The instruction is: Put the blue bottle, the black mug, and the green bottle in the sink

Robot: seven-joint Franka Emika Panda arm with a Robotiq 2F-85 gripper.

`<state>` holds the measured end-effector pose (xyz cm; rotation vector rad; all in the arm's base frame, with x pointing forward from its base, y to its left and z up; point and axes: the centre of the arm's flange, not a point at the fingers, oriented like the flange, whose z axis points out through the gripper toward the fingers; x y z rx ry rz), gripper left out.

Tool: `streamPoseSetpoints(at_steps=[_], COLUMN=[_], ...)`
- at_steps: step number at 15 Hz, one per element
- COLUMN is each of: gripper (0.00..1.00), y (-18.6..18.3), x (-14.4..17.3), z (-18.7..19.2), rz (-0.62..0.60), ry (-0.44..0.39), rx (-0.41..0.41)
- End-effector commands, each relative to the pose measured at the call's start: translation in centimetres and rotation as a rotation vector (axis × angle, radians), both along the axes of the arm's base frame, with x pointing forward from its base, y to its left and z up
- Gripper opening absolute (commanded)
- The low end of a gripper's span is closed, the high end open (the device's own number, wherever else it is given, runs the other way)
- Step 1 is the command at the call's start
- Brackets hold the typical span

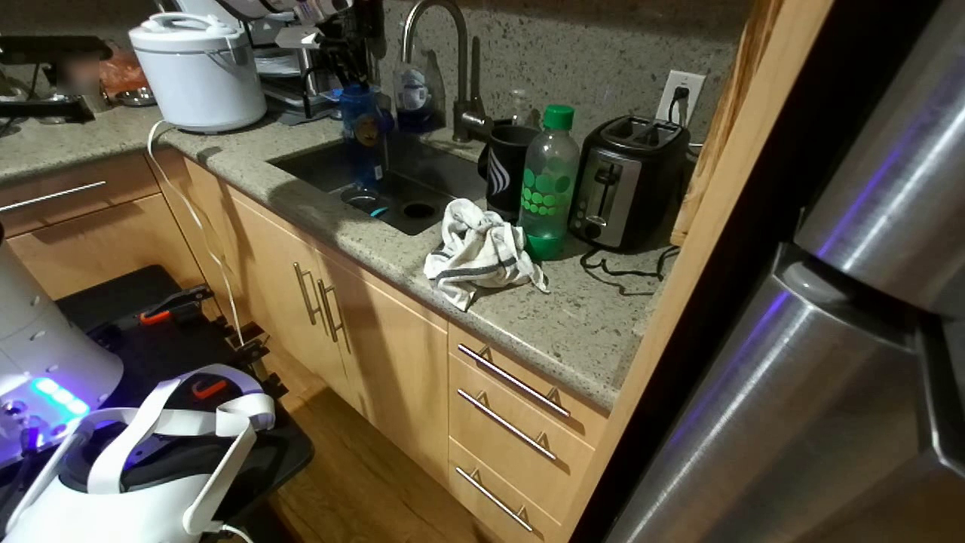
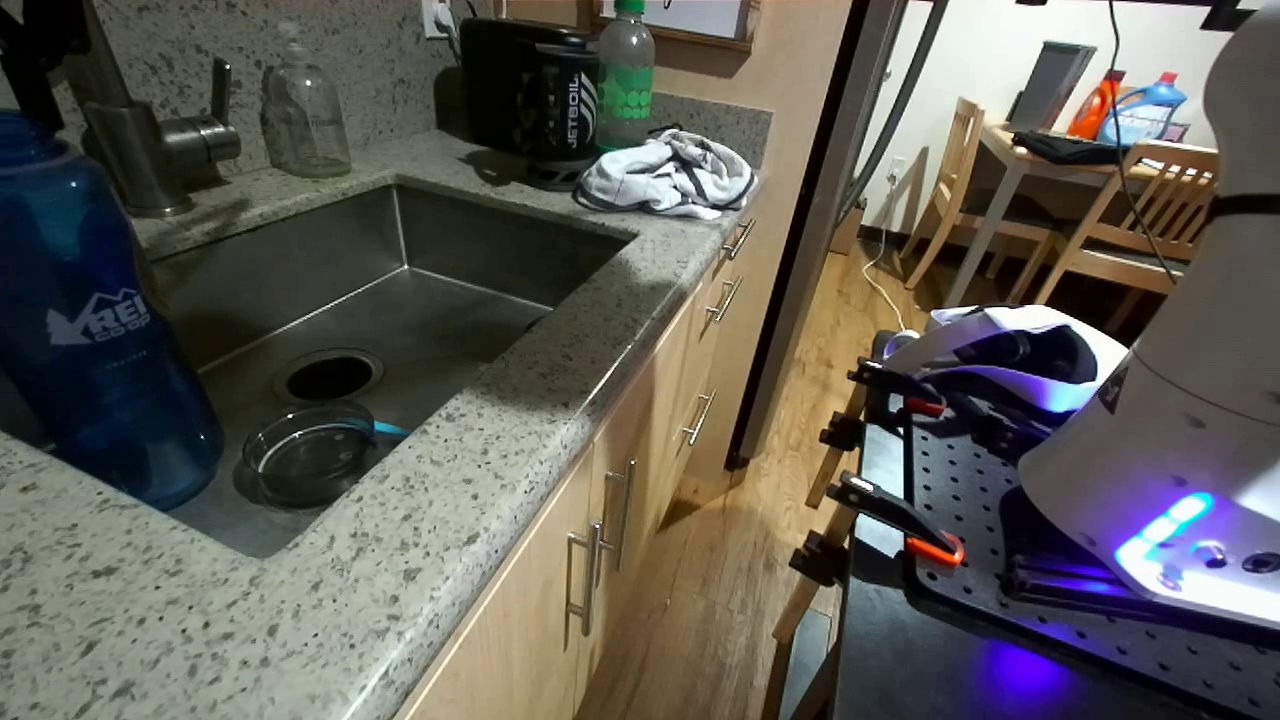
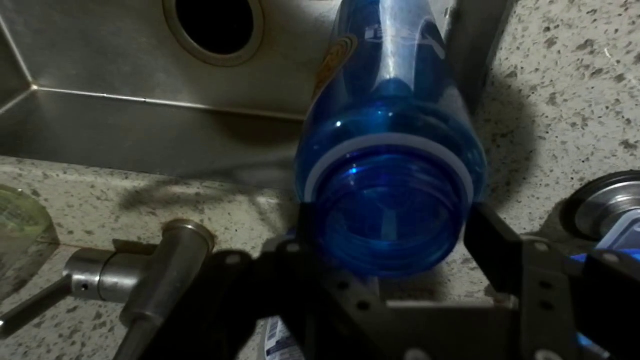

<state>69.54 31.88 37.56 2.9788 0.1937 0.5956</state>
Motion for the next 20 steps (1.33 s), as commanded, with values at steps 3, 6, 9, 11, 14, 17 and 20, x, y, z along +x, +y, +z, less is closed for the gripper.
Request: streamPoseSetpoints(at_steps=[3,6,9,11,14,17,20], gripper=[0.50,0.50,0.91,1.00,1.00,1.00,1.00], y=[-0.1,-0.2,-0.4,-0.5,-0.6,-0.8,-0.9], x=[0.5,0.4,0.2,0.2,-0.1,-1.0,-3.6], z=[-0.5,-1.5,-2.0,-1.8,-1.5,-0.4,2.1], rz=[0.003,0.000,-0.002,-0.002,-0.002,-0.002,0.014], ry=[0.025,0.040,0.050,0.047,0.039,0.024,0.034], rx=[-0.021,-0.030,-0.033,-0.032,-0.031,-0.044,-0.076])
